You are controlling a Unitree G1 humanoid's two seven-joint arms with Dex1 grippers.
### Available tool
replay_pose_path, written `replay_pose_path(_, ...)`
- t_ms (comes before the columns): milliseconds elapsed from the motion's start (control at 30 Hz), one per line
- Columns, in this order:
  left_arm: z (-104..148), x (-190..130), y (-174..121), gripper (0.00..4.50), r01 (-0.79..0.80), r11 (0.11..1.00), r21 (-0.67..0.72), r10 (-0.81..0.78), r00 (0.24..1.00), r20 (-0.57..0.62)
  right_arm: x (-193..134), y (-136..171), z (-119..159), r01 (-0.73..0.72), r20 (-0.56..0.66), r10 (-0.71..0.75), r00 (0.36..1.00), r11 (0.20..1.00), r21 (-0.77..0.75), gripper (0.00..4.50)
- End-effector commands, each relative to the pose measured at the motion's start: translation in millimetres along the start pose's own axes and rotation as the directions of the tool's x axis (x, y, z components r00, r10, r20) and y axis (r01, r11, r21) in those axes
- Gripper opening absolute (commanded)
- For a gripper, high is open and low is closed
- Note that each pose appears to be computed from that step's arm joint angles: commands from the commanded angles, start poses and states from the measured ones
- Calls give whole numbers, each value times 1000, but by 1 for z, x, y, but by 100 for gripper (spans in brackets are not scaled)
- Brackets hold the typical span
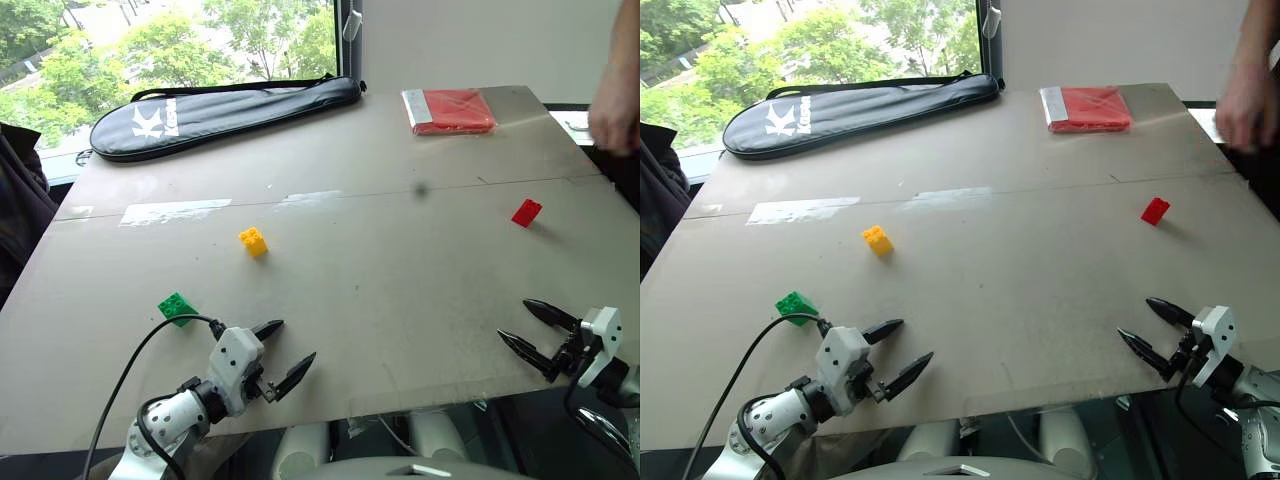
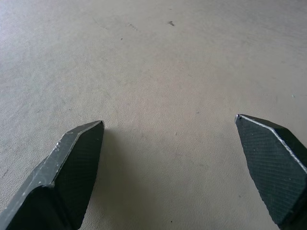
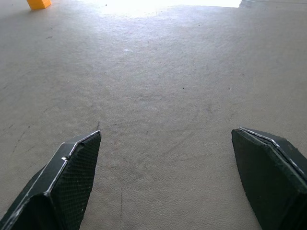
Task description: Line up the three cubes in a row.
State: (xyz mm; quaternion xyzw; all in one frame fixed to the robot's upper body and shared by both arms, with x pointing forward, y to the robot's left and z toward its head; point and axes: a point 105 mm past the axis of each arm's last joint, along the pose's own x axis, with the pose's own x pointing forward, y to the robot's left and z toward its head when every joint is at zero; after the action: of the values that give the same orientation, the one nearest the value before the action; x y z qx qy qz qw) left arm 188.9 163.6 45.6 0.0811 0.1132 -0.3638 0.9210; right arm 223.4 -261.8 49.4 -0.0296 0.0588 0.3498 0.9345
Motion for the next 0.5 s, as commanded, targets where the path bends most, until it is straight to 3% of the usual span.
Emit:
replay_pose_path(33, -14, 1, -7, 447, 11, 998, -54, -14, 999, -48, 4, 4, -3, -20, -8, 20, 1000, 1000, 14, 450)
replay_pose_path(500, -3, 6, -5, 447, 11, 999, -46, -12, 1000, -24, 6, 6, 2, -18, 3, 18, 1000, 1000, 9, 450)
